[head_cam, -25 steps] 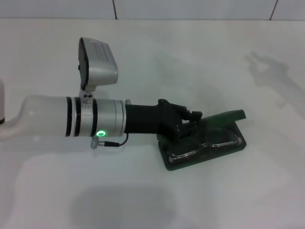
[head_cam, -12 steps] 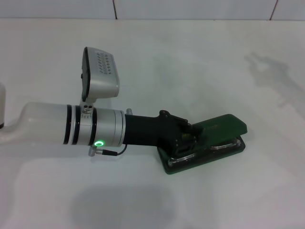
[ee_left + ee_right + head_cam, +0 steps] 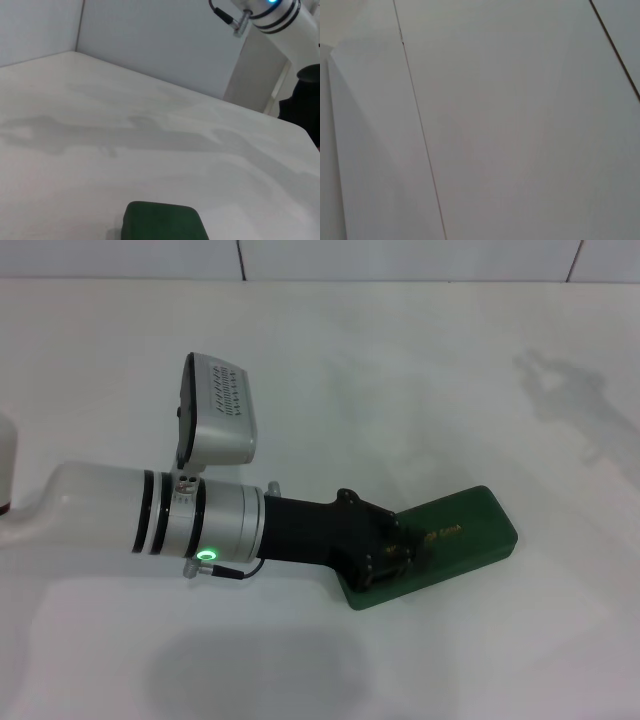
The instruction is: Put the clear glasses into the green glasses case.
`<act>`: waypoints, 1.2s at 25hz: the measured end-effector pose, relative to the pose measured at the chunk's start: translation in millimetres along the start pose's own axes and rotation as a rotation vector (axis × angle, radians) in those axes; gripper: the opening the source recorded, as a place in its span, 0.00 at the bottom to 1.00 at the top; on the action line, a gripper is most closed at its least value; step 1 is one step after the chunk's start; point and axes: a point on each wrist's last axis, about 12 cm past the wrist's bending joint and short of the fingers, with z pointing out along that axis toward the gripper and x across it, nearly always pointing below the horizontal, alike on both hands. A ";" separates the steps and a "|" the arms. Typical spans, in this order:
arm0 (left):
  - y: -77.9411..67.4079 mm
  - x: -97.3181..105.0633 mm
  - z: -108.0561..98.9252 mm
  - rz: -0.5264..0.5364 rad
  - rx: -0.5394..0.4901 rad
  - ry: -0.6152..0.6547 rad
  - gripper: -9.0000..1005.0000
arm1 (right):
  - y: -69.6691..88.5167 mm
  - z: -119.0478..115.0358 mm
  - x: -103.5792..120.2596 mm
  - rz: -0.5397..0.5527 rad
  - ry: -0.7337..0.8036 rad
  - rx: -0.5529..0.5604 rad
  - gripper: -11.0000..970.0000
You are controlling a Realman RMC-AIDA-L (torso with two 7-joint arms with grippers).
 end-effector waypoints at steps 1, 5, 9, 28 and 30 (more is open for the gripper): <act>-0.4 0.0 0.1 0.004 0.003 0.001 0.22 | 0.0 0.0 0.0 0.000 0.000 0.000 0.17; -6.6 -3.8 -1.4 0.034 0.049 -0.052 0.23 | 1.0 -0.5 1.4 0.001 0.010 -0.006 0.17; -11.7 -16.3 -21.3 0.061 0.077 -0.210 0.24 | 6.1 1.6 7.1 -0.012 0.075 -0.062 0.17; -43.1 -12.8 -152.5 0.220 0.019 -0.502 0.42 | 73.9 6.7 18.5 0.028 0.418 -0.713 0.41; -42.0 -11.5 -152.3 0.207 0.021 -0.481 0.47 | 76.8 6.2 15.3 0.020 0.435 -0.727 0.48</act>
